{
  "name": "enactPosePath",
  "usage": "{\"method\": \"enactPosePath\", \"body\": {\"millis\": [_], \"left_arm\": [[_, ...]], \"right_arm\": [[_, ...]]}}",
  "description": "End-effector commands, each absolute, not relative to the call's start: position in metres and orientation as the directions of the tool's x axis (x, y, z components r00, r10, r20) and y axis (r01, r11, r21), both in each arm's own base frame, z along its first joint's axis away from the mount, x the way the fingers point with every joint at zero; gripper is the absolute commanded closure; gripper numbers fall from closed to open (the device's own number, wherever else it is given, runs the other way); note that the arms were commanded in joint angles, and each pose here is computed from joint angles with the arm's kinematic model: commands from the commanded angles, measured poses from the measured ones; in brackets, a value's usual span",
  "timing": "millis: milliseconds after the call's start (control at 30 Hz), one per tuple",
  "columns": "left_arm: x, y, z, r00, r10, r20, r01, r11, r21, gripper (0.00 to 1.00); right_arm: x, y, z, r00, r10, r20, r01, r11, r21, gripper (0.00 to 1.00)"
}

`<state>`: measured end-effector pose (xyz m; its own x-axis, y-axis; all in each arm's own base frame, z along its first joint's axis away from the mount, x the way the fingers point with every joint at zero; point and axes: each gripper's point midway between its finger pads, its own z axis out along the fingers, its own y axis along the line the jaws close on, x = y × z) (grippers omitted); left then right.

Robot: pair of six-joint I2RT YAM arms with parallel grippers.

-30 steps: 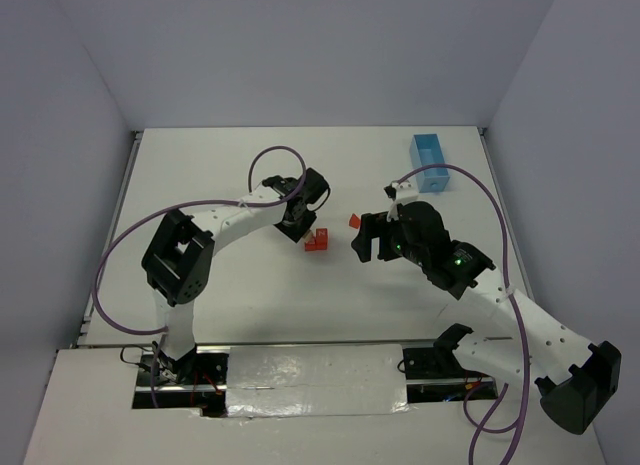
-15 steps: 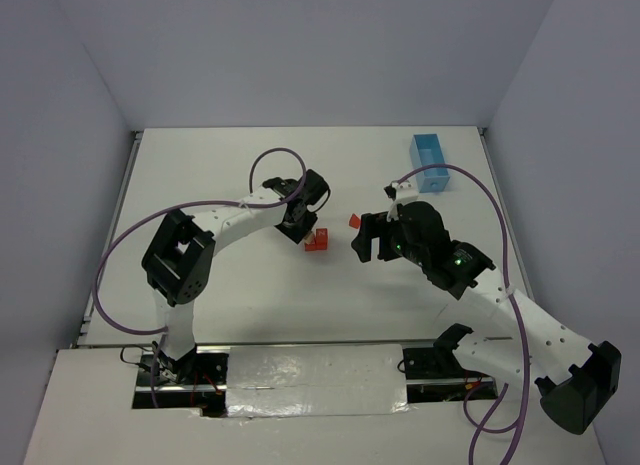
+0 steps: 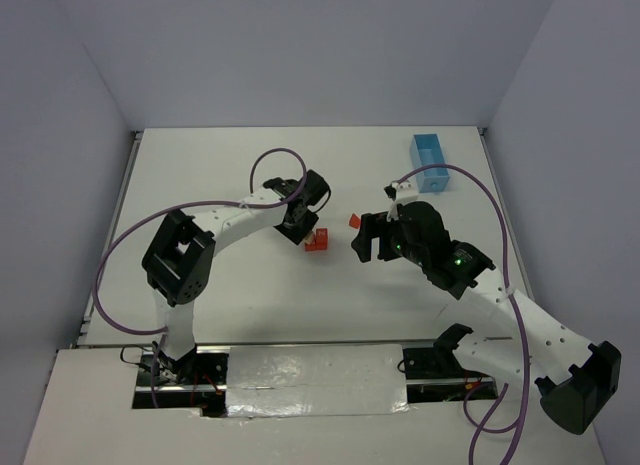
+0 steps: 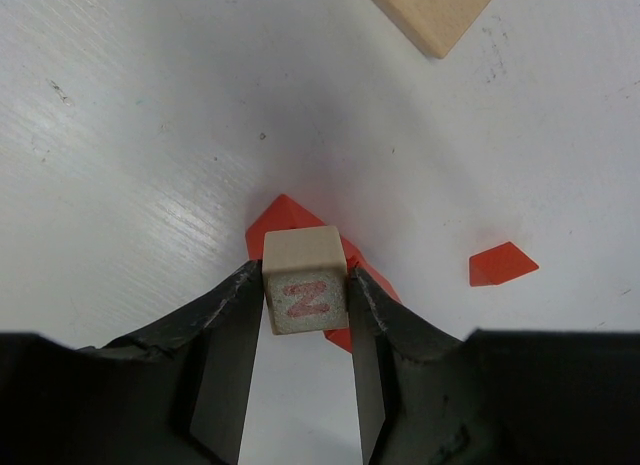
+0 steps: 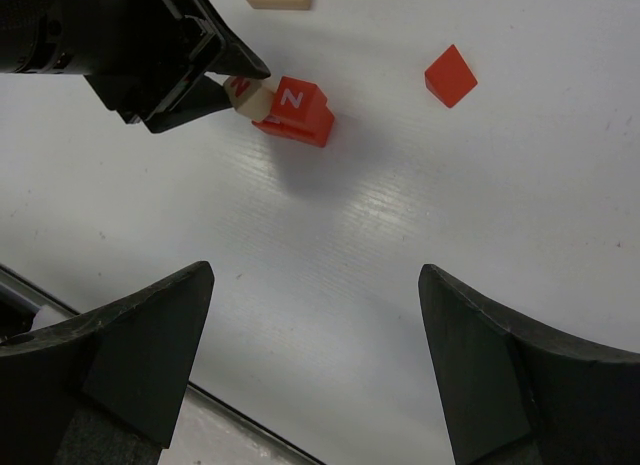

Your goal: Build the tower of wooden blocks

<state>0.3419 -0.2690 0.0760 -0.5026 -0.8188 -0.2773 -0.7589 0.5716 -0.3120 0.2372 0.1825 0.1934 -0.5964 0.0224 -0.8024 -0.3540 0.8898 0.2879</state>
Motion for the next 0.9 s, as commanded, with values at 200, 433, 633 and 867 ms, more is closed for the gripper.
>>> {"method": "enactPosePath", "body": {"millis": [200,433,633,867], "left_arm": [[0.337,-0.267,0.096,-0.498,-0.819,-0.286,-0.744,0.573,-0.345,0.39],[0.336,-0.265,0.099,-0.493,-0.819,-0.294,-0.740,0.573,-0.353,0.39],[0.341,-0.253,0.130,-0.456,-0.805,-0.379,-0.711,0.586,-0.389,0.17],[0.346,-0.228,0.171,-0.502,-0.631,-0.591,-0.518,0.767,-0.379,0.00]], "right_arm": [[0.242,0.186,0.205,-0.551,0.046,-0.833,-0.376,0.878,0.297,0.09],[0.241,0.187,0.205,-0.552,0.045,-0.832,-0.379,0.876,0.299,0.09],[0.241,0.187,0.204,-0.554,0.042,-0.832,-0.382,0.874,0.299,0.09],[0.241,0.187,0.206,-0.552,0.044,-0.833,-0.383,0.874,0.299,0.09]]}}
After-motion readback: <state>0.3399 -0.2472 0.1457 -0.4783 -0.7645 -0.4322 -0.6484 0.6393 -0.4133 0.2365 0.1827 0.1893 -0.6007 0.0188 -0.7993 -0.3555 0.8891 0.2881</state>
